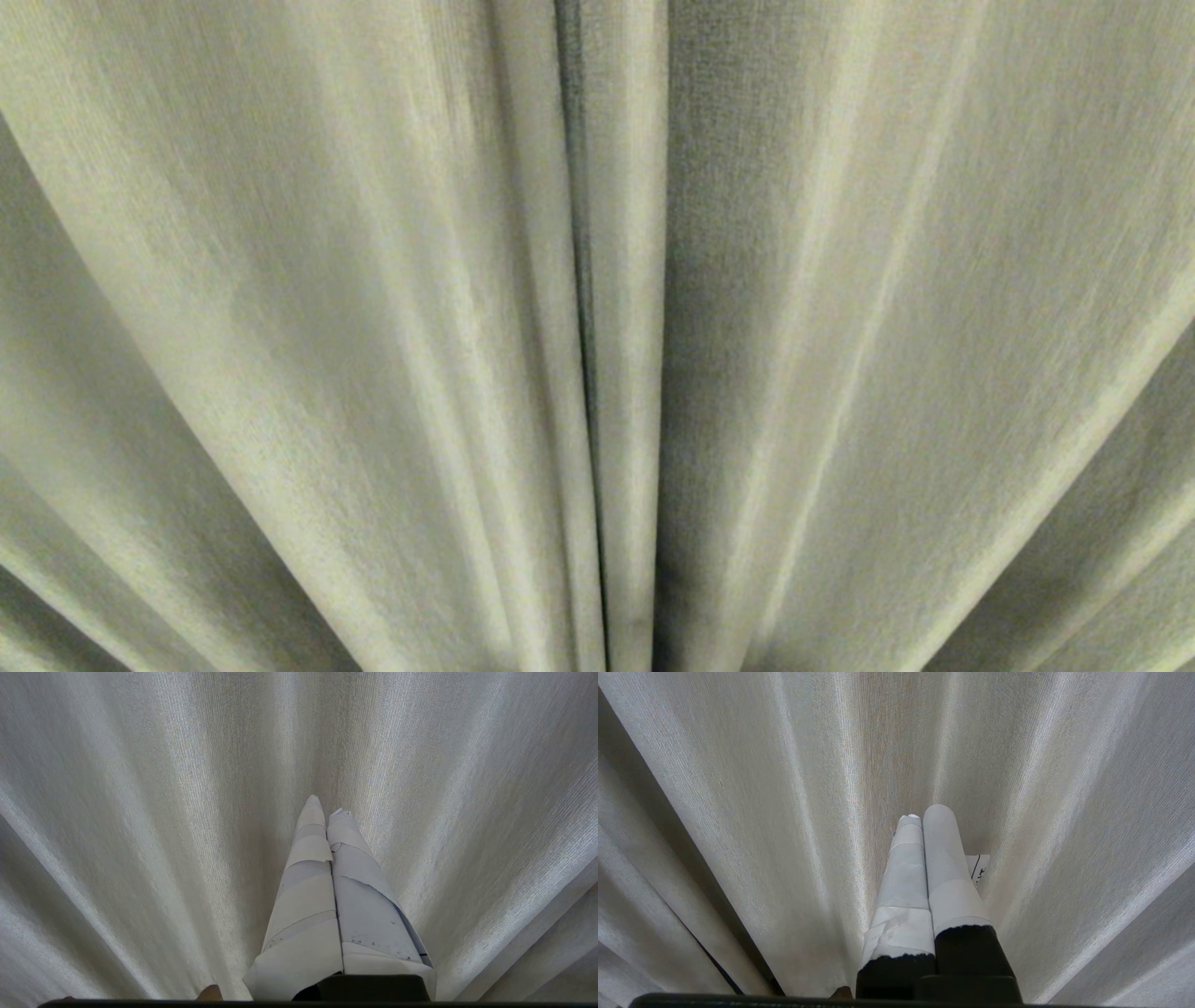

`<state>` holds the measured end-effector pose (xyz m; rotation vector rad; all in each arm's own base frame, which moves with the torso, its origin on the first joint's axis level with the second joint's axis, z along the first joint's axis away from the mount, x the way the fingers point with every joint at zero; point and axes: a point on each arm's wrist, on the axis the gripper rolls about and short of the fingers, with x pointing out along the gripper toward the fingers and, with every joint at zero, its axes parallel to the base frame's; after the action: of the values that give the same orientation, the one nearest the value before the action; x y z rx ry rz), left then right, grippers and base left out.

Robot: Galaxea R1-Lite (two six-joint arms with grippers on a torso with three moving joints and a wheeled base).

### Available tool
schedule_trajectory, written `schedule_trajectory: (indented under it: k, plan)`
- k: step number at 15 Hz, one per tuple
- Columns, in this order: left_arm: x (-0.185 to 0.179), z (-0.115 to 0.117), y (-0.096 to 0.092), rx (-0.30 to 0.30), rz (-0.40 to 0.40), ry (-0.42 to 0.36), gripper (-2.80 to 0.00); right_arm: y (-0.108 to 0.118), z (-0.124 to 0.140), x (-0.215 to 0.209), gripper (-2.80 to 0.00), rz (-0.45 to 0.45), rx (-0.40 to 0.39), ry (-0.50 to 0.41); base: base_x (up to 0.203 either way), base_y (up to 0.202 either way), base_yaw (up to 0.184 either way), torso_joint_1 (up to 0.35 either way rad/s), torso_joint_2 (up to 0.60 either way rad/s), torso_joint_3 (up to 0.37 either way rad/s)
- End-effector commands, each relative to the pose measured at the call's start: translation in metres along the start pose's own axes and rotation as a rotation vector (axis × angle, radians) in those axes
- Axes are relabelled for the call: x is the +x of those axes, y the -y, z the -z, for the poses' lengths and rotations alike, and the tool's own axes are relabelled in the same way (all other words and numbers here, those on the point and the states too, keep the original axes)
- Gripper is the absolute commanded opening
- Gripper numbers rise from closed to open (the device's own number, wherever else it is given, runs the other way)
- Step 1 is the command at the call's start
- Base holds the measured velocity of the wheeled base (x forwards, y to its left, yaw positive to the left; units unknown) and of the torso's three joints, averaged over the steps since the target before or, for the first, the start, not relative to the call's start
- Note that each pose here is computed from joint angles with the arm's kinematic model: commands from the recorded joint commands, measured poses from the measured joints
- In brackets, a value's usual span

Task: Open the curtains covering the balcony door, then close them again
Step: Pull the outer curtains open on both sides

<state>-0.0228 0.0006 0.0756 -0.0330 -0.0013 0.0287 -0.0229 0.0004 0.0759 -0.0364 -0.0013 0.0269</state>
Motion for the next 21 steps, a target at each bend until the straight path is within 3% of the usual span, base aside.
schedule_trajectory:
  k: [1, 14, 16, 19, 21]
  plan:
    - [0.0000, 0.0000, 0.0000, -0.001, 0.000, 0.001, -2.80, 0.0000, 0.0000, 0.0001, -2.80, -0.001, 0.000, -0.001, 0.000, 0.000, 0.000, 0.000, 0.00, 0.000]
    - [0.0000, 0.0001, 0.0000, 0.002, 0.000, -0.001, -2.80, 0.0000, 0.0001, 0.0001, -2.80, -0.001, 0.000, -0.002, 0.000, 0.000, 0.000, 0.000, 0.00, 0.000]
    - [0.0000, 0.0001, 0.0000, 0.011, 0.001, -0.001, -2.80, 0.0000, 0.0001, 0.0001, -2.80, -0.001, 0.000, -0.002, 0.000, 0.000, 0.000, 0.000, 0.00, 0.000]
    - [0.0000, -0.0003, 0.0004, 0.082, 0.016, 0.004, -2.80, 0.0000, -0.0001, 0.0001, -2.80, -0.001, 0.000, -0.001, 0.000, 0.000, 0.000, 0.000, 0.00, 0.000]
    - [0.0000, -0.0005, 0.0004, 0.080, 0.016, 0.005, -2.80, 0.0000, 0.0001, 0.0001, -2.80, -0.001, 0.000, -0.002, 0.000, 0.000, 0.000, 0.000, 0.00, 0.000]
